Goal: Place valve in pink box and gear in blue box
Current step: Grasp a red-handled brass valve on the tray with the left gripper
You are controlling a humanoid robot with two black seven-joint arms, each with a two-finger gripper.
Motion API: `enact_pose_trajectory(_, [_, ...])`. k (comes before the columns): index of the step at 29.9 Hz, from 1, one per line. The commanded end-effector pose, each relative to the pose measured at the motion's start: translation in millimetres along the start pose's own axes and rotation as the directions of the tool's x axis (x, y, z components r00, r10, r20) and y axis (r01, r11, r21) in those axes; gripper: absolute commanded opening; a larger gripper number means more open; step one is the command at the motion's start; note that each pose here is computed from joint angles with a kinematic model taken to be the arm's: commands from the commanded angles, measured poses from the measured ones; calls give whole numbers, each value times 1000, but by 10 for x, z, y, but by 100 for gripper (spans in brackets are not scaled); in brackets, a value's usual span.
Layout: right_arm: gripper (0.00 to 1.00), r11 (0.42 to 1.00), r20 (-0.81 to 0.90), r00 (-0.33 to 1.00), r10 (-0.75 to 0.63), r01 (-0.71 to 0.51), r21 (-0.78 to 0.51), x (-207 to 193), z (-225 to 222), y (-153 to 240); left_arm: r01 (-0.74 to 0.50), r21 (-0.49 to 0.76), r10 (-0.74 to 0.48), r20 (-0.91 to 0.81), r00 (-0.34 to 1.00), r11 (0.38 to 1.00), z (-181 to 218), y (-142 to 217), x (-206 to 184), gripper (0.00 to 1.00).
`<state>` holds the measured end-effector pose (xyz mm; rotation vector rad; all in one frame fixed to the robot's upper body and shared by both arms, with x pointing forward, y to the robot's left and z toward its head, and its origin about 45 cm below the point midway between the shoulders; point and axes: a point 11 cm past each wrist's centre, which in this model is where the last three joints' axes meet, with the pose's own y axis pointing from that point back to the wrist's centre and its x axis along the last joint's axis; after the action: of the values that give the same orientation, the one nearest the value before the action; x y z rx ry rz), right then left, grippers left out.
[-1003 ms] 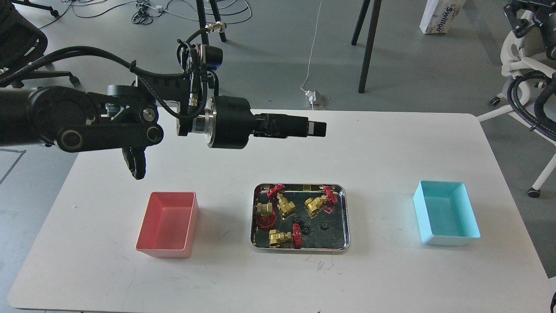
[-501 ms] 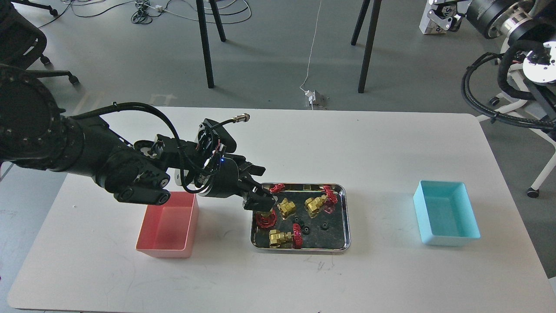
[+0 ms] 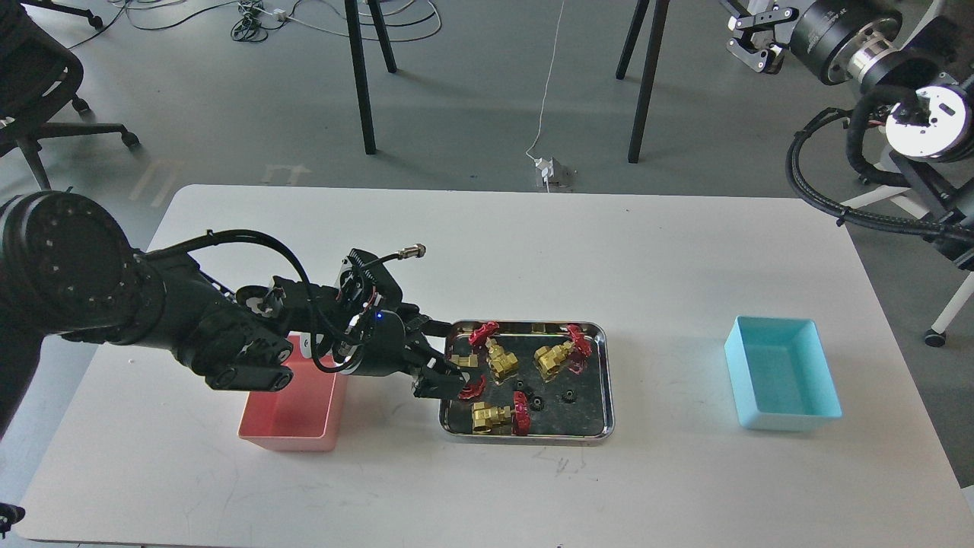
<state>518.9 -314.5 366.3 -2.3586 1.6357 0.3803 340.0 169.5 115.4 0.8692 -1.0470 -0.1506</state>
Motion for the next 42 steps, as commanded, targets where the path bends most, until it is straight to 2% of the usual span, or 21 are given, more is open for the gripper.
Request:
enact_pose_trajectory(1, [99,1000,4,1000,10,-10,-11,43,64,28,-3,10,3,0,1000,1000,-37,-33,-46,90])
enact_pose_trajectory(4, [99,1000,11,1000,18,-18,-14,72,98,47,-6,22,6,2,1000,1000,-79,-44,-72,76])
enact_pose_trajectory(17, [99,999,20,999,37,-37,-25,146,183,94,7,12,-6,-6,1000,1000,-56,-97,-233,64])
enact_pose_trajectory(27, [99,998,26,999,48,-47,-37,189,261,126,1,1,-1,-6,1000,1000,-14,-135,-213,53])
enact_pose_trajectory(33, [99,998,27,999,48,-47,-36,189,258,125,-14,3,14,-6,1000,1000,-20,-147,-167,50])
enact_pose_trajectory(42, [99,998,26,998,51,-50,-40,206,277,139,-20,3,20,-7,1000,1000,-19,-154,-154,32])
